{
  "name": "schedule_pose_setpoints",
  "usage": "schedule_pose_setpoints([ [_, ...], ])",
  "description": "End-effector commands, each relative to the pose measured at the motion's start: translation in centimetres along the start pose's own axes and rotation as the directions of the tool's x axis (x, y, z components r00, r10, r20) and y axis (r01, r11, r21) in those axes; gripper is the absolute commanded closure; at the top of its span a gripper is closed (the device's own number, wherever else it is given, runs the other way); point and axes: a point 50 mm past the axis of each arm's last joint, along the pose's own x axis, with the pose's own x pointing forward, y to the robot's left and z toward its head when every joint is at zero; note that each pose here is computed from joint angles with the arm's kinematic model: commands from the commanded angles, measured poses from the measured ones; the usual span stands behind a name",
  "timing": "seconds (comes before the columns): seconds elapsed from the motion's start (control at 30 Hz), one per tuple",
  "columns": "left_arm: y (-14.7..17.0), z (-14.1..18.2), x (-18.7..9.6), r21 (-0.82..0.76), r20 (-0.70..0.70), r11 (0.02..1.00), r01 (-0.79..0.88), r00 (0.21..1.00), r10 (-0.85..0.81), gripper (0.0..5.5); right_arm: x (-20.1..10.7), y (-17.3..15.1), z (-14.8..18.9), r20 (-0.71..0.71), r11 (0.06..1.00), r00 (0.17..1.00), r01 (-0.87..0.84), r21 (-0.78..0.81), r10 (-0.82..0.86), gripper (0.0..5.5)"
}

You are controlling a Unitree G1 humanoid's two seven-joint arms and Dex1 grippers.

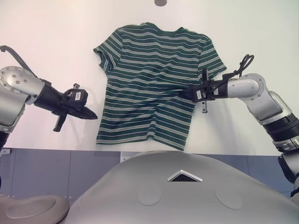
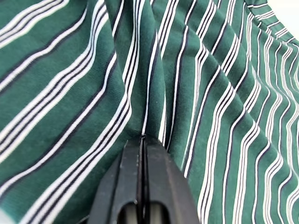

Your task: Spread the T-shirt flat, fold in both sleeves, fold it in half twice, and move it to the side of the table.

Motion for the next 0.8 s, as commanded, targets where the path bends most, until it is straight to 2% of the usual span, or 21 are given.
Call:
schedule_pose_setpoints([
  [0.03,0.9,2.4,0.3,0.057,0.09,0.997,-0.053,0.995,0.047,5.47,-0.4,4.0,-4.7,-0.241,0.971,0.952,-0.146,0.189,0.19,5.5],
  [0.1,3.3,4.2,0.2,0.048,0.191,0.972,-0.231,0.957,0.218,5.47,-1.2,3.4,-4.8,-0.258,0.972,0.95,-0.123,0.201,0.174,5.5],
  [0.13,5.5,4.8,-0.1,-0.031,0.249,0.925,-0.379,0.893,0.375,5.47,-1.7,3.0,-4.9,-0.267,0.972,0.95,-0.107,0.21,0.162,5.5],
  [0.2,8.3,4.9,-0.4,-0.211,0.282,0.829,-0.518,0.78,0.559,5.47,-2.3,2.3,-4.9,-0.274,0.972,0.952,-0.078,0.221,0.138,5.5],
  [0.27,9.6,4.1,-0.6,-0.346,0.261,0.756,-0.556,0.716,0.647,5.08,-2.5,1.7,-4.5,-0.252,0.972,0.962,-0.043,0.231,0.103,5.5],
  [0.4,11.3,0.7,-0.6,-0.582,0.131,0.553,-0.597,0.602,0.788,4.36,-2.9,-0.4,-1.7,-0.102,0.955,0.994,0.062,0.289,-0.033,5.5],
  [0.47,11.7,-0.3,-0.5,-0.644,0.098,0.496,-0.583,0.58,0.809,4.02,-3.0,-1.4,-0.7,-0.051,0.944,0.994,0.11,0.312,-0.099,5.5],
  [0.57,12.2,-1.1,0.4,-0.746,0.104,0.455,-0.486,0.59,0.801,4.02,-3.4,-3.1,0.8,0.027,0.918,0.981,0.171,0.358,-0.193,5.5],
  [0.7,13.0,-1.4,1.7,-0.828,0.129,0.42,-0.373,0.601,0.789,4.02,-3.3,-3.6,0.6,0.008,0.906,0.975,0.204,0.37,-0.223,5.5],
  [0.8,12.5,-2.3,2.1,-0.816,0.106,0.43,-0.387,0.63,0.769,4.56,-3.4,-3.7,0.2,-0.012,0.901,0.971,0.225,0.372,-0.238,5.5],
])
